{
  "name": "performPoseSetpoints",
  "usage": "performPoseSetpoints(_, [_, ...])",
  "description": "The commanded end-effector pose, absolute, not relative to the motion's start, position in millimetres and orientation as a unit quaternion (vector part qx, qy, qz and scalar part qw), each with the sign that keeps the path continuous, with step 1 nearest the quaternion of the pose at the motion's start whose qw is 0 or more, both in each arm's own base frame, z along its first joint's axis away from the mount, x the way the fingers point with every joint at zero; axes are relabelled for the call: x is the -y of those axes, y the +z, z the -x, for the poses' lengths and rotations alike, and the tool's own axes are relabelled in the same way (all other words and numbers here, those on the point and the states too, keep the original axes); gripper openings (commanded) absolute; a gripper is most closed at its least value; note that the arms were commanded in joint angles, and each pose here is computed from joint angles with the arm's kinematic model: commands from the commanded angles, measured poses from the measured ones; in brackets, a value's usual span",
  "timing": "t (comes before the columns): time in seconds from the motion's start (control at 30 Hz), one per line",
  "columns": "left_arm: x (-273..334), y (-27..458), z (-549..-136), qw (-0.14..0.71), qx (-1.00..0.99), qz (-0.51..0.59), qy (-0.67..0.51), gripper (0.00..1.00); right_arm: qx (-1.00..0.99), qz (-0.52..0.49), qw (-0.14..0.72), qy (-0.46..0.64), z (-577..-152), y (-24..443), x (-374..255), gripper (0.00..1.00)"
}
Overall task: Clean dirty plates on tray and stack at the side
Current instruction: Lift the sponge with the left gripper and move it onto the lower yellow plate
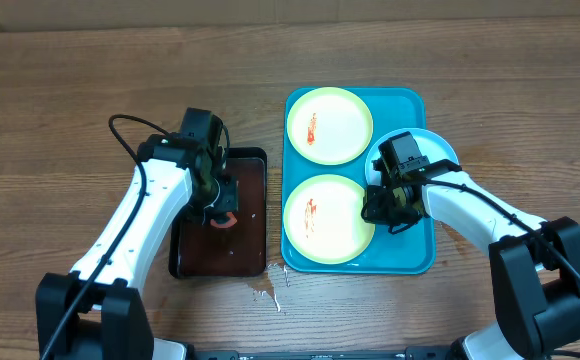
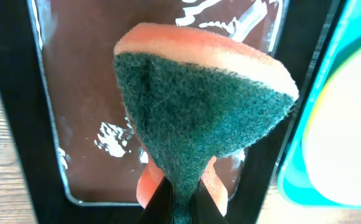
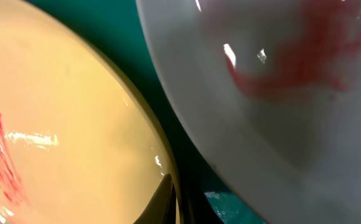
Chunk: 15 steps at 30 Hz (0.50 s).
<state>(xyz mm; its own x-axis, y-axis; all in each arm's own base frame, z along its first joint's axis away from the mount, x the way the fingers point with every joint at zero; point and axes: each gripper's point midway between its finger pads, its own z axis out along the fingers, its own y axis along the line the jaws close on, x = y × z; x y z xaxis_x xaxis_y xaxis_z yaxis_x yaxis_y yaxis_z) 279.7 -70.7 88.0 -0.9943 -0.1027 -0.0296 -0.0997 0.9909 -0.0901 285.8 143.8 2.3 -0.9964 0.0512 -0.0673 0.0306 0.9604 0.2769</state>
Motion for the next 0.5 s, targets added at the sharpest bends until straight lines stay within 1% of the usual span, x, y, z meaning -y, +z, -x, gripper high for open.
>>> performPoseSetpoints(0.0, [79.3, 124.0, -297.2, 0.069, -0.996, 0.013, -0.057, 0.04, -0.993, -0.04, 0.023, 0.109, -282.5, -17.0, -135.5, 0.04])
performPoseSetpoints(0.07, [88.8, 131.8, -301.8, 0.081, -0.995, 0.0, -0.065, 0.04, -0.993, -0.066, 0.03, 0.088, -285.5, -18.3, -127.7, 0.04])
performPoseSetpoints(0.13, [104.6, 137.0, -305.9, 0.095, -0.992, -0.019, -0.08, 0.04, -0.993, -0.07, 0.032, 0.084, -286.3, -18.5, -126.3, 0.04])
performPoseSetpoints(0.23, [144.8, 142.0, -315.4, 0.126, -0.983, -0.055, -0.119, 0.04, -0.993, -0.07, 0.032, 0.085, -286.5, -18.4, -126.4, 0.04])
performPoseSetpoints(0.3, [167.4, 143.5, -322.6, 0.145, -0.978, -0.058, -0.138, 0.04, -0.993, -0.07, 0.032, 0.085, -286.6, -18.4, -126.5, 0.04])
performPoseSetpoints(0.37, [200.4, 144.3, -329.1, 0.159, -0.969, -0.067, -0.179, 0.04, -0.994, -0.069, 0.031, 0.084, -286.0, -18.5, -126.3, 0.04])
performPoseSetpoints(0.4, [226.5, 141.0, -331.7, 0.159, -0.961, -0.076, -0.212, 0.04, -0.994, -0.07, 0.031, 0.084, -286.1, -18.5, -126.2, 0.04])
performPoseSetpoints(0.47, [255.3, 124.7, -331.1, 0.143, -0.958, -0.082, -0.235, 0.04, -0.994, -0.07, 0.031, 0.084, -286.0, -18.5, -126.2, 0.04])
